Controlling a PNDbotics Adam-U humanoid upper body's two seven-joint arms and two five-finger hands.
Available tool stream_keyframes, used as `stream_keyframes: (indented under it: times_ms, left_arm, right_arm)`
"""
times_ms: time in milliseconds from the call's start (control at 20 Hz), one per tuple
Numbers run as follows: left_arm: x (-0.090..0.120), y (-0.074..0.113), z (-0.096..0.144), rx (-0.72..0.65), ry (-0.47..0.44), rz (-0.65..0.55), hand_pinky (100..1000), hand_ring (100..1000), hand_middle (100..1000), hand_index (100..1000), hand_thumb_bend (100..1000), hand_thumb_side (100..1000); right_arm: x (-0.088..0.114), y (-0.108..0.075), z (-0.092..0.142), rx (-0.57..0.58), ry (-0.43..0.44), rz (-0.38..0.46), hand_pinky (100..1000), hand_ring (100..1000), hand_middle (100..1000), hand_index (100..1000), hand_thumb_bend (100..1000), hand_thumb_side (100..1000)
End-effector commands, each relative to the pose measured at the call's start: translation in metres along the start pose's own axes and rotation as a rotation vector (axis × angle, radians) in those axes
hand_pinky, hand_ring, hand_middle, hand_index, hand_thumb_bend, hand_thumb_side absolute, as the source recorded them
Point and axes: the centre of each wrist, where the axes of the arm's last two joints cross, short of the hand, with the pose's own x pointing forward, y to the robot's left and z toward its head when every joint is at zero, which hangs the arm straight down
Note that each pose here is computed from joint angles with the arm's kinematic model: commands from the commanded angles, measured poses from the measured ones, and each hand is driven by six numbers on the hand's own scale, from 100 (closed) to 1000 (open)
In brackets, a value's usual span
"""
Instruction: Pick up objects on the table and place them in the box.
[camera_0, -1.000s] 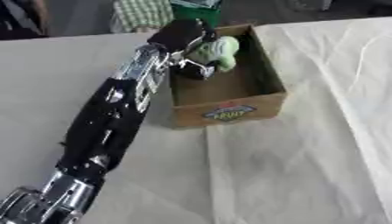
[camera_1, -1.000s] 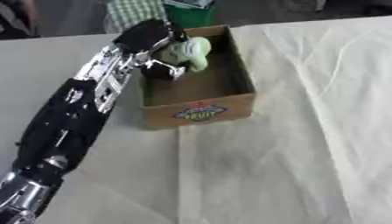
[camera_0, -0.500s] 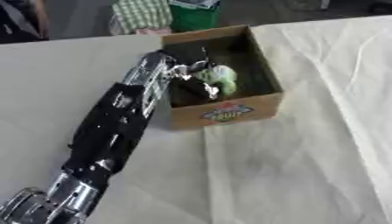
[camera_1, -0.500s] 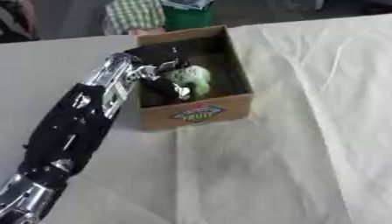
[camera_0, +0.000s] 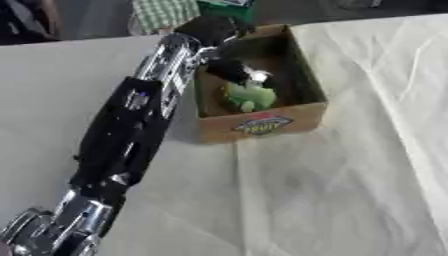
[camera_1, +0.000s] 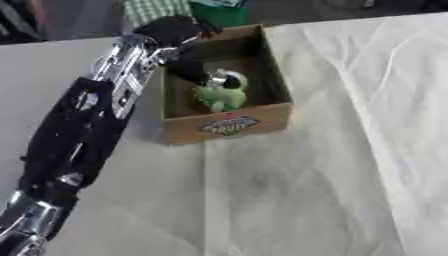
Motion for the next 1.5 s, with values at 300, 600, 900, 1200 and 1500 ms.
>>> stream_keyframes:
  times_ms: [300, 600, 900, 1200, 1500]
  left_arm:
    - [-0.033, 0.061, 0.043, 0.542, 0.108, 0.413, 736, 730, 629, 797, 100, 897]
    - [-0.064, 0.065, 0.090, 0.898, 0.102, 0.800, 758, 726, 622, 794, 100, 829]
    - [-0.078, 0.064, 0.135, 1.117, 0.086, 0.949, 752, 703, 615, 789, 100, 801]
    - [-0.085, 0.061, 0.176, 1.185, 0.082, 0.982, 752, 701, 617, 791, 100, 811]
    - [-0.088, 0.050, 0.209, 1.221, 0.096, 0.923, 748, 699, 620, 794, 100, 818]
  right_arm:
    - [0.005, -0.007, -0.006, -0.001, -0.029, 0.026, 839, 724, 748, 883, 100, 578]
    - [0.005, -0.011, -0.005, -0.013, -0.030, 0.046, 838, 723, 748, 883, 100, 578]
    - [0.005, -0.013, -0.004, -0.024, -0.033, 0.056, 837, 723, 748, 882, 100, 578]
    - [0.005, -0.015, -0.004, -0.031, -0.037, 0.066, 836, 722, 748, 881, 100, 580]
    - [0.004, -0.016, -0.002, -0.038, -0.037, 0.070, 835, 722, 748, 881, 100, 580]
